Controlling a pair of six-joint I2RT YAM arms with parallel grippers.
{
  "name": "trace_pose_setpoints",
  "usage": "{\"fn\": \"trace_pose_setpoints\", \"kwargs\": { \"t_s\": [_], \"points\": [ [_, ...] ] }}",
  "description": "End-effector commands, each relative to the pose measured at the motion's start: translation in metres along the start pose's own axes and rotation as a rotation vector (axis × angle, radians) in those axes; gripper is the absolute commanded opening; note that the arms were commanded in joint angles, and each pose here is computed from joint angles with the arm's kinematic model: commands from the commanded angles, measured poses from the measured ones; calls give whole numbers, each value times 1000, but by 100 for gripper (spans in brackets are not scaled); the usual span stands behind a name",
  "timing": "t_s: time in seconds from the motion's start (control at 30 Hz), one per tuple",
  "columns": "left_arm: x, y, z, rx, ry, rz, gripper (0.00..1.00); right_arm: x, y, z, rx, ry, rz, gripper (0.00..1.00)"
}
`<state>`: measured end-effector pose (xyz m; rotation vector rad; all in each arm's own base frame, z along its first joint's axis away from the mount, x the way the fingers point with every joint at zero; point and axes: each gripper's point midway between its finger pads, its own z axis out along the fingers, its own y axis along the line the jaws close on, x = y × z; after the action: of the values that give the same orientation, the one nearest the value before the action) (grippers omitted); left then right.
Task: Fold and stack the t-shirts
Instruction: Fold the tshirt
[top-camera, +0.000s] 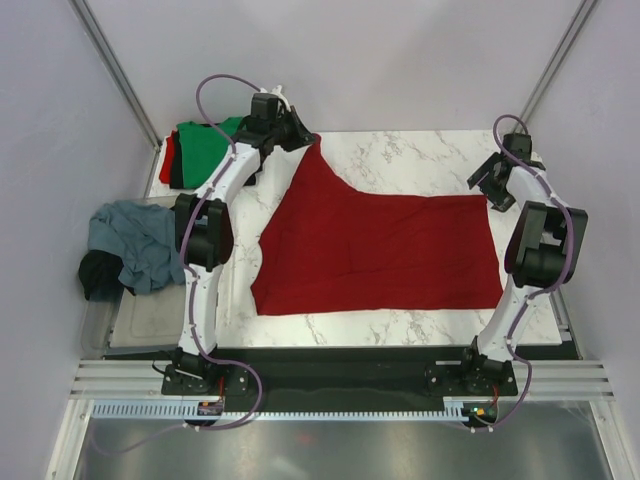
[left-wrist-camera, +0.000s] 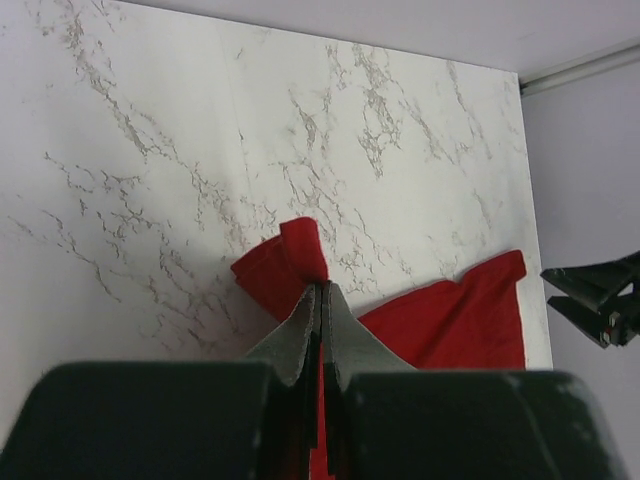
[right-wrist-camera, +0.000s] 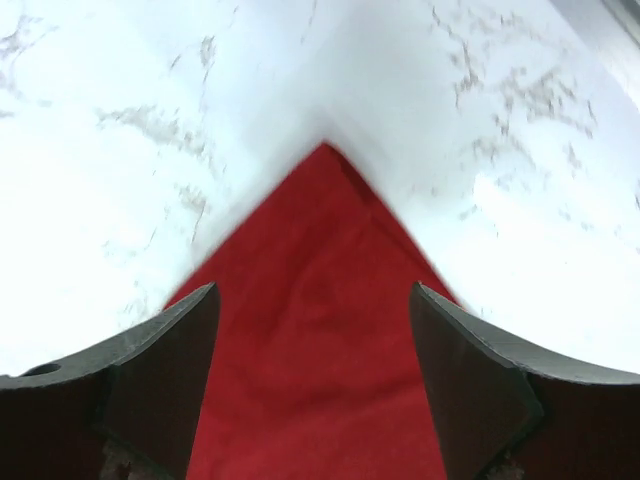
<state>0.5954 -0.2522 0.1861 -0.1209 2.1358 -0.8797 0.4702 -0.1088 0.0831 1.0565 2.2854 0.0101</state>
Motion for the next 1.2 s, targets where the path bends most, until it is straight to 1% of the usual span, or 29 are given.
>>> {"fn": "trace_pose_setpoints", "kwargs": {
  "t_s": [0.0,0.07,0.1,0.23,0.3,0.33,0.47,0.57,0.7,0.8,0.83,0.93,0.97,1.0,1.03,1.07,1.1,1.17],
  "points": [
    [-1,-6,-11,28,16,50,2,-25,-7,26,49,-53,-41,83],
    [0,-6,-11,30,19,50,2,-36,0,37,31,-73,-48,82],
    [0,-5,-11,33,20,51,2,-30,-2,52,39,-51,-60,82],
    [0,-3,-11,43,26,55,2,-42,4,69,39,-69,-80,79],
    [1,0,-12,40,32,60,2,-40,5,75,31,-59,-80,75],
    [2,2,-11,37,33,60,2,-39,4,77,32,-56,-80,75],
    [3,6,-10,32,37,52,2,-27,7,78,0,-31,-67,65],
    [4,5,-10,37,41,46,2,-21,4,73,-7,-23,-63,61],
    [3,2,-12,42,41,38,2,-20,2,64,-10,-35,-63,59],
    [3,1,-14,44,44,36,2,-16,2,66,-19,-27,-69,53],
    [4,2,-14,43,45,35,2,-16,4,67,-23,-26,-70,46],
    [3,1,-16,44,44,39,2,-11,5,71,-35,-6,-64,32],
    [4,1,-17,40,45,38,2,-10,5,71,-36,-2,-65,22],
    [3,1,-18,40,43,41,2,-10,6,71,-43,-1,-62,16],
    [3,0,-19,40,43,41,2,-11,7,70,-48,-4,-62,7],
    [3,-1,-20,41,45,41,2,-12,9,68,-55,-3,-62,2],
    [2,-2,-21,41,45,45,2,-15,11,65,-63,-11,-58,0],
    [-1,-7,-28,45,42,49,2,-18,16,58,-83,-14,-57,0]
  ]
}}
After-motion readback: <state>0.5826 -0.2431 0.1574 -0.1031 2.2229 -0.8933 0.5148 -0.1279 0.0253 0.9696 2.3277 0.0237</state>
